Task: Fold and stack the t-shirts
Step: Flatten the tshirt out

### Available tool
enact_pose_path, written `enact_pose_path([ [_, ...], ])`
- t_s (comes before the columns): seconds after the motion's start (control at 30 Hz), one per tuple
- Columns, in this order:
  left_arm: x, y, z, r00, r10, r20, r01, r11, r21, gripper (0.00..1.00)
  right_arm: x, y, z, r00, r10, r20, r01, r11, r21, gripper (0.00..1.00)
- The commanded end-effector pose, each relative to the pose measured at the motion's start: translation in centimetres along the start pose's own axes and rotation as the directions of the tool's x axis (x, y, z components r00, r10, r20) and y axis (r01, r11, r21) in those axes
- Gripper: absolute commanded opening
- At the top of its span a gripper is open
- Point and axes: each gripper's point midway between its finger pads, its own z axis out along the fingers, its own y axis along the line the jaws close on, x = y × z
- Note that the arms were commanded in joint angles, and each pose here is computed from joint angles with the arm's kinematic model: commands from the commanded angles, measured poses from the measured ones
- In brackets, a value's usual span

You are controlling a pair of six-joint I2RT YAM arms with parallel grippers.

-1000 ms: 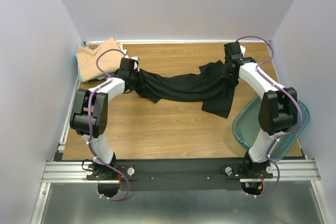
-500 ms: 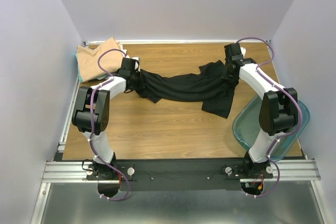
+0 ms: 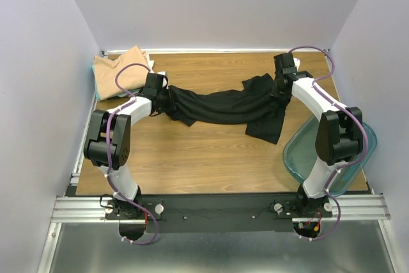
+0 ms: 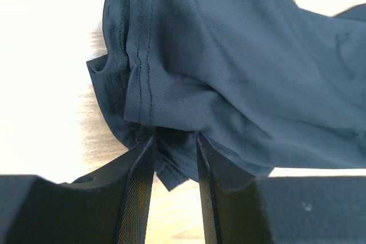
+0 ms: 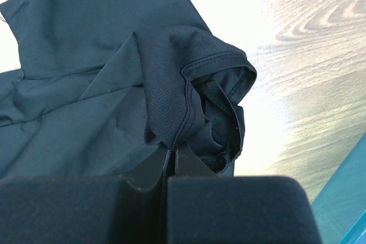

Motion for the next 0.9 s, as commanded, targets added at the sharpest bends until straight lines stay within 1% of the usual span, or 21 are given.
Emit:
enact_pose_path([
  [0.0,-1.0,-0.7,-0.7,0.999,-0.016,0.039,0.015,1.0,0.02,0.42,-0.1,0.1,-0.7,1.0,0.022,0.005,-0.022,0.999,-0.024,0.05],
  [0.4,0.6,-0.2,0.8,1.0,-0.02,-0.019,0.021,1.0,0.014,0.4,-0.1,-0.3,-0.9,1.0,0.028,0.005,-0.027,0.999,-0.022,0.05],
  [0.53,1.3,-0.1,1.3,0.999,-0.014,-0.043,0.014,1.0,0.011,0.34,-0.1,-0.4,-0.9,1.0,0.029,0.007,-0.029,0.999,-0.02,0.05],
  [0.63,1.7,0.0,1.2,0.999,-0.012,-0.049,0.012,1.0,0.004,0.33,-0.1,-0.4,-1.0,0.999,0.032,0.007,-0.032,0.999,-0.02,0.05],
  [0.67,1.9,0.1,1.3,0.999,-0.011,-0.051,0.011,1.0,0.002,0.32,0.0,-0.6,-0.9,0.999,0.034,0.005,-0.034,0.999,-0.018,0.05],
  [0.7,1.9,0.1,1.2,0.999,-0.01,-0.05,0.01,1.0,0.003,0.27,0.0,-0.6,-0.9,0.999,0.035,0.005,-0.035,0.999,-0.018,0.05],
  [0.73,1.9,0.1,1.2,0.999,-0.008,-0.051,0.008,1.0,0.005,0.19,0.0,-0.6,-0.9,0.999,0.035,0.005,-0.035,0.999,-0.018,0.05],
  [0.77,1.8,0.0,1.1,0.999,-0.008,-0.049,0.008,1.0,0.007,0.16,0.0,-0.6,-0.9,0.999,0.035,0.003,-0.035,0.999,-0.017,0.05],
  [0.87,1.0,-0.4,0.5,1.0,0.006,-0.029,-0.006,1.0,0.019,0.13,-0.3,-0.7,-0.9,0.999,0.043,0.007,-0.042,0.999,-0.018,0.05],
])
